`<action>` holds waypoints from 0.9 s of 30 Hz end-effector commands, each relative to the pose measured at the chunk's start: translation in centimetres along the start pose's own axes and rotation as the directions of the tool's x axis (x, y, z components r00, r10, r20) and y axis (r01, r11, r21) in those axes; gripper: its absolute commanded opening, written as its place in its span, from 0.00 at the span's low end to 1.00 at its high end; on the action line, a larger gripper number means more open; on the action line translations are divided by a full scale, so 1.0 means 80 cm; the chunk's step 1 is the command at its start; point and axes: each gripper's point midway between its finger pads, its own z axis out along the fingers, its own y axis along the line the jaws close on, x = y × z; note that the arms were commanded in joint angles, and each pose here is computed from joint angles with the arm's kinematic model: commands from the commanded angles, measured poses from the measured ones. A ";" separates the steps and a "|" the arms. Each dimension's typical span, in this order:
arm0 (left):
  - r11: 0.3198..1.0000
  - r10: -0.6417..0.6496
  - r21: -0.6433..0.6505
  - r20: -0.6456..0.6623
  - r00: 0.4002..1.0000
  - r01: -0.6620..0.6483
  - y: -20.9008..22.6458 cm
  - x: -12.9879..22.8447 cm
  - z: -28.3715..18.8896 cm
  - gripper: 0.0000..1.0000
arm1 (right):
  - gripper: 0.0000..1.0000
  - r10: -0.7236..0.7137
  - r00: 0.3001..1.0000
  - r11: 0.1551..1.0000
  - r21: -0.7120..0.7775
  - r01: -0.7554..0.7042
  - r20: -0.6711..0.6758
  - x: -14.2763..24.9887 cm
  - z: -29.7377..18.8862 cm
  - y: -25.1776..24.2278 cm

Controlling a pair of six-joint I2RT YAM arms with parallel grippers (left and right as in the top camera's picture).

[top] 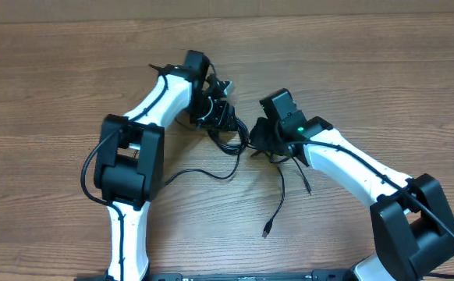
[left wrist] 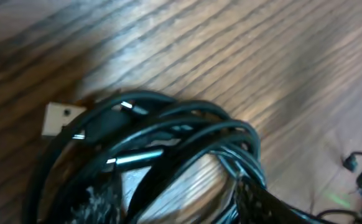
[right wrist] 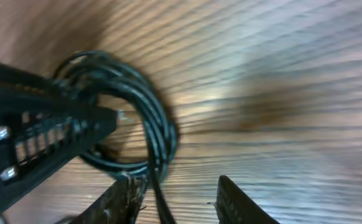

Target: Untangle cables

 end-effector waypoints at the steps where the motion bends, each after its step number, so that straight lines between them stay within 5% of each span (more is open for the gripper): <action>1: 0.985 0.006 -0.170 -0.007 1.000 -0.007 0.019 -0.001 0.004 0.57 | 0.41 0.068 0.997 0.996 0.061 -0.066 -0.023 0.003 -0.004 -0.017; 2: 0.984 0.008 -0.179 -0.008 1.000 -0.010 0.020 -0.001 0.004 0.54 | 0.41 0.069 0.997 0.996 0.059 -0.067 -0.046 0.009 -0.004 -0.017; 6: 0.983 0.009 -0.181 -0.005 1.000 -0.009 0.021 -0.002 0.004 0.14 | 0.42 0.085 0.983 0.996 0.012 -0.085 -0.160 0.042 0.001 -0.004; 8: 0.984 0.009 -0.180 -0.004 1.000 -0.010 0.021 -0.002 0.004 0.04 | 0.42 0.121 0.976 0.993 0.027 -0.119 -0.181 0.051 0.007 -0.008; 14: 0.992 0.095 -0.079 -0.017 0.995 -0.096 -0.006 -0.005 -0.006 0.04 | 0.41 0.098 0.952 0.995 -0.002 -0.103 -0.290 0.083 0.020 0.003; 17: 0.983 0.155 0.097 0.009 0.988 -0.155 -0.034 -0.006 -0.017 0.04 | 0.41 0.095 0.949 0.995 -0.011 -0.103 -0.299 0.086 0.020 0.006; 21: 0.895 0.202 0.380 0.125 0.971 -0.235 -0.062 -0.008 -0.056 0.04 | 0.42 -0.015 0.891 0.936 -0.319 -0.147 -0.455 0.106 -0.005 0.082; 24: 0.905 0.151 0.379 0.141 0.978 -0.194 -0.037 -0.010 -0.072 0.04 | 0.52 -0.160 0.899 0.878 -0.474 -0.059 -0.409 0.101 -0.017 0.110; 27: 0.952 0.100 0.280 0.097 0.990 -0.123 -0.008 -0.009 -0.067 0.04 | 0.67 -0.171 0.931 0.916 -0.399 0.029 -0.324 0.088 0.000 0.089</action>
